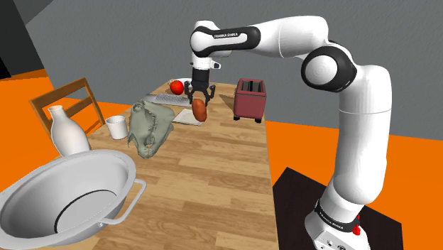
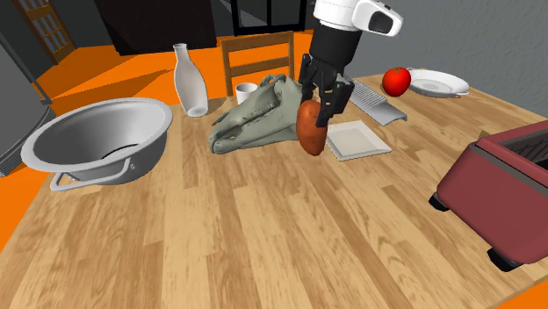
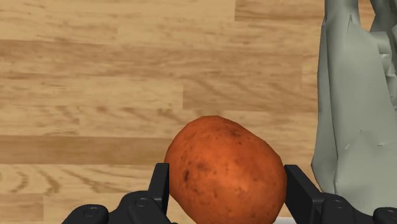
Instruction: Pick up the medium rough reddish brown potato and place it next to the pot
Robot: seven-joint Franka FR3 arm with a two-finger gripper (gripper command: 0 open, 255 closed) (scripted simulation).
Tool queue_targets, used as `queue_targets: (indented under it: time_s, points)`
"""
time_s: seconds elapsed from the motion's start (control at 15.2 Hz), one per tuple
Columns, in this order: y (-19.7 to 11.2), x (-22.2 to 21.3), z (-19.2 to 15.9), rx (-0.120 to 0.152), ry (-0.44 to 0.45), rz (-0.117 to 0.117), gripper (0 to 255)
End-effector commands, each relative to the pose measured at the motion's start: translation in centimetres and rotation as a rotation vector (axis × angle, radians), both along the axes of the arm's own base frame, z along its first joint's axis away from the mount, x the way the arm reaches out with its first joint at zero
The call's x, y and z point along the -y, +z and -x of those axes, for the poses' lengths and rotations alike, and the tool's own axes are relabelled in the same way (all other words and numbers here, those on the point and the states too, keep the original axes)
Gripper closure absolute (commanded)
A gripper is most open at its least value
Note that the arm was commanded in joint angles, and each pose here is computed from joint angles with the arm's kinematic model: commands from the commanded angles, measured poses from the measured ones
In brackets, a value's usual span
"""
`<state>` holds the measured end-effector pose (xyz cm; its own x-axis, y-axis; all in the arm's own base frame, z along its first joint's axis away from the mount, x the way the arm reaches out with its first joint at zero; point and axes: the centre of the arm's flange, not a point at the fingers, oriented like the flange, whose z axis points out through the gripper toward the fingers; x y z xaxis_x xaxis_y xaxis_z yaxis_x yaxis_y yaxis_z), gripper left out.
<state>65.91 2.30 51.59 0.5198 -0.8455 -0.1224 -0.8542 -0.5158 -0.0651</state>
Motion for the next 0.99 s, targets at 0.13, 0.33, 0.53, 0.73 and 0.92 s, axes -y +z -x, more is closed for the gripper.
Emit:
queue_targets:
  time_s: [0.13, 0.33, 0.53, 0.73, 0.92]
  points:
    - [2.1, 0.0, 0.1, 0.000, 0.000, 0.000, 255]
    - [3.1, 0.0, 0.1, 0.000, 0.000, 0.000, 255]
    - [3.1, -2.9, 2.8, 0.000, 0.000, 0.000, 255]
    - [3.1, -5.7, 5.6, 0.000, 0.000, 0.000, 255]
    - [3.1, -8.6, 8.3, 0.000, 0.000, 0.000, 255]
